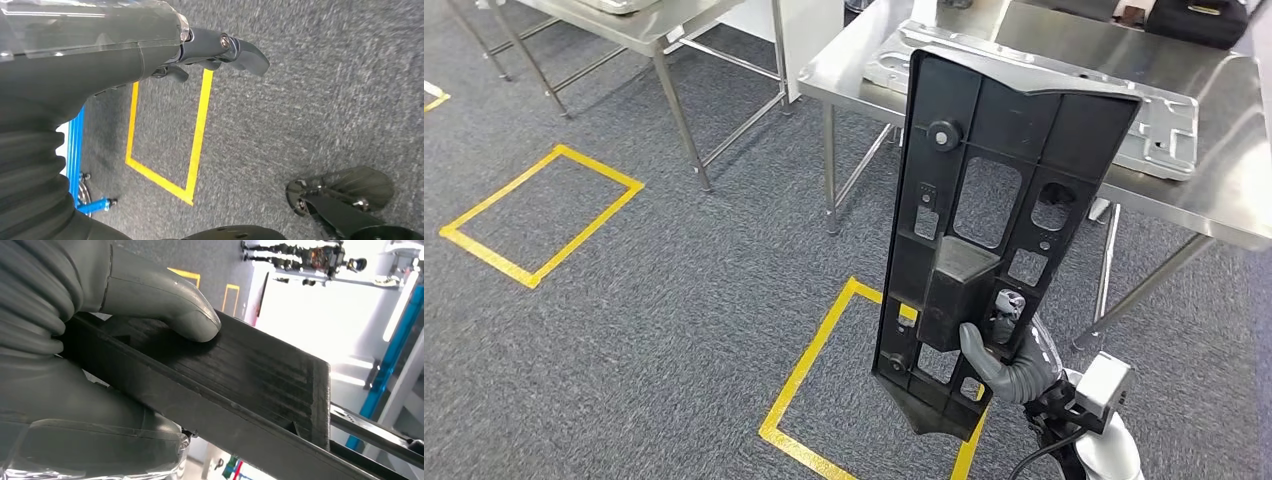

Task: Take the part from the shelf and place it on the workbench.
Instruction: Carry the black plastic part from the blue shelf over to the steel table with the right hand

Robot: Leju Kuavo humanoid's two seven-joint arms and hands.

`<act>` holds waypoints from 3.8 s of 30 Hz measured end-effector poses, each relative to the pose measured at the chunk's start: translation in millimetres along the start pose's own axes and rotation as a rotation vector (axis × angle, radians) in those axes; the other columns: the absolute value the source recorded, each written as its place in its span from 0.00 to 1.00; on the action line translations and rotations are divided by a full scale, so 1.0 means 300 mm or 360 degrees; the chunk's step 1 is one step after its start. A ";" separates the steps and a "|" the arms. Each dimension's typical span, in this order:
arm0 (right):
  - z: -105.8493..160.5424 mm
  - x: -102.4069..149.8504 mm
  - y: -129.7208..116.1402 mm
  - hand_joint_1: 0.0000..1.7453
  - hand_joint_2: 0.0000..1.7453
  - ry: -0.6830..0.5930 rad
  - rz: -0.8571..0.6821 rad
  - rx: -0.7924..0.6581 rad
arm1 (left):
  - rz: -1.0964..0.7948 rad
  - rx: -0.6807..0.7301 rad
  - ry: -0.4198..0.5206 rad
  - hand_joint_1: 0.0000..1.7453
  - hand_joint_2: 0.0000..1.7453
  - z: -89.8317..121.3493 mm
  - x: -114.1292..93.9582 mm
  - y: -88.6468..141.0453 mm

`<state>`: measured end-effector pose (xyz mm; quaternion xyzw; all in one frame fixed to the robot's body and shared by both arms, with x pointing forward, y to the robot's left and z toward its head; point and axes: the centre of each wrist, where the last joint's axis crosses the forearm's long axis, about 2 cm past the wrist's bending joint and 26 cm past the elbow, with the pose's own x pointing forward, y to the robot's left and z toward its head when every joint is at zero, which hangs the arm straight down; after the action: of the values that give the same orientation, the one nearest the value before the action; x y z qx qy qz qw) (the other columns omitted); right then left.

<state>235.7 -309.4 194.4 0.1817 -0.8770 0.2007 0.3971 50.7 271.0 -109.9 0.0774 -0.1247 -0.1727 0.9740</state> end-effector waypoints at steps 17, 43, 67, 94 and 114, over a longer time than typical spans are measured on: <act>0.008 -0.005 -0.002 0.99 1.00 0.0007 -0.0012 -0.0001 | -0.0014 0.0001 -0.0004 0.00 1.00 0.000 0.000 0.002; 0.031 -0.003 -0.011 0.99 1.00 0.0020 0.0000 -0.0019 | -0.0024 -0.0012 -0.0019 0.00 1.00 0.001 -0.002 -0.002; 0.008 0.008 -0.034 0.99 1.00 -0.0023 0.0061 -0.0020 | 0.0010 -0.0035 -0.0042 0.00 1.00 0.001 0.007 -0.008; 0.021 0.005 -0.032 0.99 1.00 0.0002 0.0062 -0.0025 | 0.0036 -0.0055 -0.0052 0.00 1.00 0.001 0.004 -0.010; 0.002 0.007 -0.037 0.99 1.00 -0.0001 0.0079 -0.0010 | 0.0051 -0.0056 -0.0053 0.00 1.00 0.002 0.001 -0.011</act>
<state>239.4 -319.6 197.9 0.1588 -0.8819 0.2077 0.3923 49.7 267.8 -110.0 0.0552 -0.1391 -0.1605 0.9756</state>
